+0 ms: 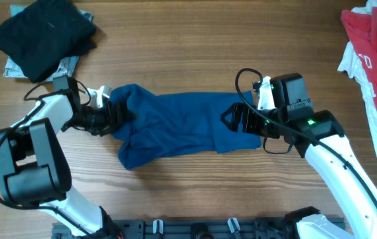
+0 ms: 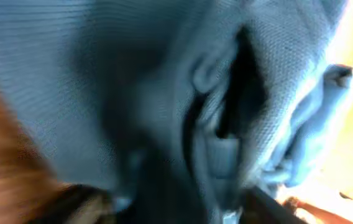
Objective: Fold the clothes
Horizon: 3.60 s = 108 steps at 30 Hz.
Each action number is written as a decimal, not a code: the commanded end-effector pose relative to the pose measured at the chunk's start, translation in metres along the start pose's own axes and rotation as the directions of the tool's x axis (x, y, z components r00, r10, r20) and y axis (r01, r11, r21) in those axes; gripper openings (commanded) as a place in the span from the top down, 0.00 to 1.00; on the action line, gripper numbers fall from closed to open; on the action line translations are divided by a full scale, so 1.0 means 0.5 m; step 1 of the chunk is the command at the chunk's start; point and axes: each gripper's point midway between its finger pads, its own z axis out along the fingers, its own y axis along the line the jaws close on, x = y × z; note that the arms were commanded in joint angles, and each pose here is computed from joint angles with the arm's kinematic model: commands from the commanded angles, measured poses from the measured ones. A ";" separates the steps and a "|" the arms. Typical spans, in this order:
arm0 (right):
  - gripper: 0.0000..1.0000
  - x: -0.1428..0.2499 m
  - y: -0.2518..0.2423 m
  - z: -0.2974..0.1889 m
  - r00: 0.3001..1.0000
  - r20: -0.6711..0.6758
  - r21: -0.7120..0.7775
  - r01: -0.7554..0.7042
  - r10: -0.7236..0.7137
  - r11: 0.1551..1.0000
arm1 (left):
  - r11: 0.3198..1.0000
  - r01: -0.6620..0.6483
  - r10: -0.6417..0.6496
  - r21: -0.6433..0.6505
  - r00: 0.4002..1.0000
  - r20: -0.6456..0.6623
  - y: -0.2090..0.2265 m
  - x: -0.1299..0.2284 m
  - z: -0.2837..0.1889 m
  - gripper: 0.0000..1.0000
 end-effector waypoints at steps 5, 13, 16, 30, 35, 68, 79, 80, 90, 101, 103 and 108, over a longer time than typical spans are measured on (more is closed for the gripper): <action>0.01 -0.006 -0.001 0.001 1.000 0.003 0.003 -0.002 0.002 1.000 | 0.999 0.019 -0.020 -0.040 0.999 -0.033 0.031 0.018 0.027 0.96; 0.00 -0.003 -0.003 0.001 1.000 -0.002 0.006 -0.002 0.002 1.000 | 0.927 0.247 -0.238 -0.283 0.969 0.068 0.108 -0.029 -0.047 0.96; 0.00 -0.005 -0.005 0.000 1.000 0.004 0.013 0.000 0.000 1.000 | 0.898 0.298 -0.270 -0.323 0.954 0.130 0.096 -0.079 -0.114 0.96; 0.00 -0.041 -0.129 0.023 0.988 0.094 0.296 -0.142 0.119 0.945 | 0.923 -0.043 0.014 -0.382 0.997 -0.079 -0.210 -0.045 -0.090 0.96; 0.01 -0.106 -0.223 -0.034 0.962 0.179 0.219 -0.245 0.208 0.945 | 0.914 -0.133 0.074 -0.384 0.984 -0.163 -0.287 0.022 -0.027 0.96; 0.00 -0.077 -0.248 0.047 0.950 -0.001 0.102 -0.310 0.312 0.945 | 0.948 -0.274 0.299 -0.159 0.941 0.160 -0.554 0.027 -0.073 0.00; 0.27 -0.136 0.071 0.014 0.982 0.144 0.006 0.124 -0.124 0.992 | 0.898 0.181 -0.165 -0.400 0.984 0.074 -0.206 0.062 -0.125 0.17; 0.26 -0.129 0.079 0.039 0.982 0.139 0.043 0.123 -0.128 0.991 | 0.894 0.190 -0.187 -0.407 0.981 0.047 -0.187 0.081 -0.107 0.24; 0.33 -0.070 0.102 0.200 0.983 0.020 0.114 0.180 -0.183 0.977 | 0.919 0.168 -0.217 -0.358 0.971 -0.100 -0.144 0.176 0.005 0.30; 0.80 -0.062 0.025 0.243 0.988 -0.021 0.305 0.149 -0.150 0.941 | 0.929 0.142 -0.182 -0.342 0.979 -0.087 -0.153 0.165 0.014 0.21; 0.83 -0.085 0.014 0.210 0.990 -0.014 0.371 0.136 -0.141 0.919 | 0.929 0.142 -0.182 -0.342 0.979 -0.087 -0.153 0.164 0.014 0.20; 0.95 -0.081 -0.040 0.158 0.994 -0.070 0.483 0.106 -0.082 0.869 | 0.929 0.142 -0.182 -0.343 0.979 -0.087 -0.153 0.165 0.014 0.20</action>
